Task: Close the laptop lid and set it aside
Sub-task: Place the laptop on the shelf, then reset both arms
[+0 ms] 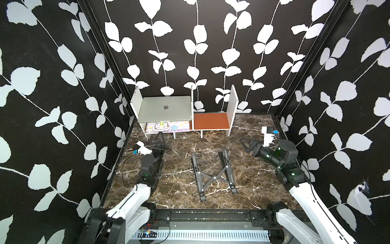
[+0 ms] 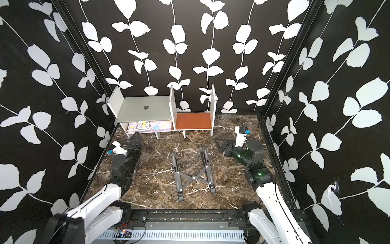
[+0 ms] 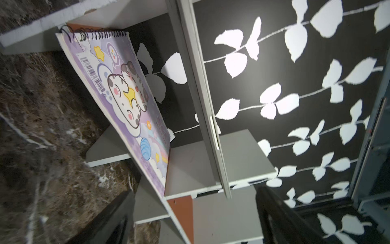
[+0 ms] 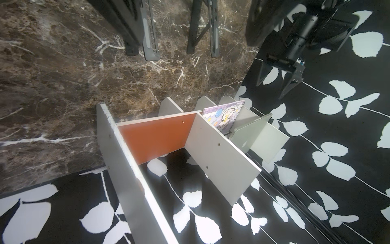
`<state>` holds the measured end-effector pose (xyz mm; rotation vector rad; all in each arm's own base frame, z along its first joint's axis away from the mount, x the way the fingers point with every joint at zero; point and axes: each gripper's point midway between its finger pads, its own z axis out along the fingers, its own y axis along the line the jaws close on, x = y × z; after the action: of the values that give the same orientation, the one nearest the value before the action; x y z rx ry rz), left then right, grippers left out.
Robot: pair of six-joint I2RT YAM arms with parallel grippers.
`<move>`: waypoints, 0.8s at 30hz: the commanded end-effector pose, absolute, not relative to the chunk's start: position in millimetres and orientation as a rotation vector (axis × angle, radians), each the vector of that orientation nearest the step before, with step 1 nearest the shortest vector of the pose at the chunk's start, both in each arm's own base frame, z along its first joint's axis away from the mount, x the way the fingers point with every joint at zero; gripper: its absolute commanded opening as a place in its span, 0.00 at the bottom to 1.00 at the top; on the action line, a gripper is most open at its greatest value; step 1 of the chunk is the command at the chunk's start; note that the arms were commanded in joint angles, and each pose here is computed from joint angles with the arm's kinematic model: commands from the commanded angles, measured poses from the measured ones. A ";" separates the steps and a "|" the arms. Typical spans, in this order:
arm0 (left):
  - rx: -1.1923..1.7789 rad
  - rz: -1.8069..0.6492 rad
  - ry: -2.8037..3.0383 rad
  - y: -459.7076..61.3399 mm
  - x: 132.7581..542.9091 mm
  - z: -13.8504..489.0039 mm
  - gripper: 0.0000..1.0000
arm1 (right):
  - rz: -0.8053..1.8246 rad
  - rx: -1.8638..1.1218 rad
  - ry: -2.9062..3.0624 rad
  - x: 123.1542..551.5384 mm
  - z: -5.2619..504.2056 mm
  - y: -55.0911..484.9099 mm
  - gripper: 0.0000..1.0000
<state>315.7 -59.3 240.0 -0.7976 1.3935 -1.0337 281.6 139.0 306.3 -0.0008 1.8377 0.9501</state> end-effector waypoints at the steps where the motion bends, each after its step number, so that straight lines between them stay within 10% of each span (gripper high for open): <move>1: -0.508 -0.773 1.706 -71.0 289.9 199.6 0.89 | 0.809 -0.080 1.758 274.2 327.4 126.8 0.78; 15: 0.062 0.186 1.919 -8.6 263.8 191.1 0.99 | -0.043 0.302 1.648 254.1 288.4 -15.0 0.99; 24: 0.044 0.178 1.935 -11.3 276.9 168.4 0.99 | -0.329 0.376 1.711 272.0 235.1 -45.6 1.00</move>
<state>272.3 -13.1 172.8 0.0318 1.9421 0.1476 270.2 -26.4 240.2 0.3201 1.7523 -0.1943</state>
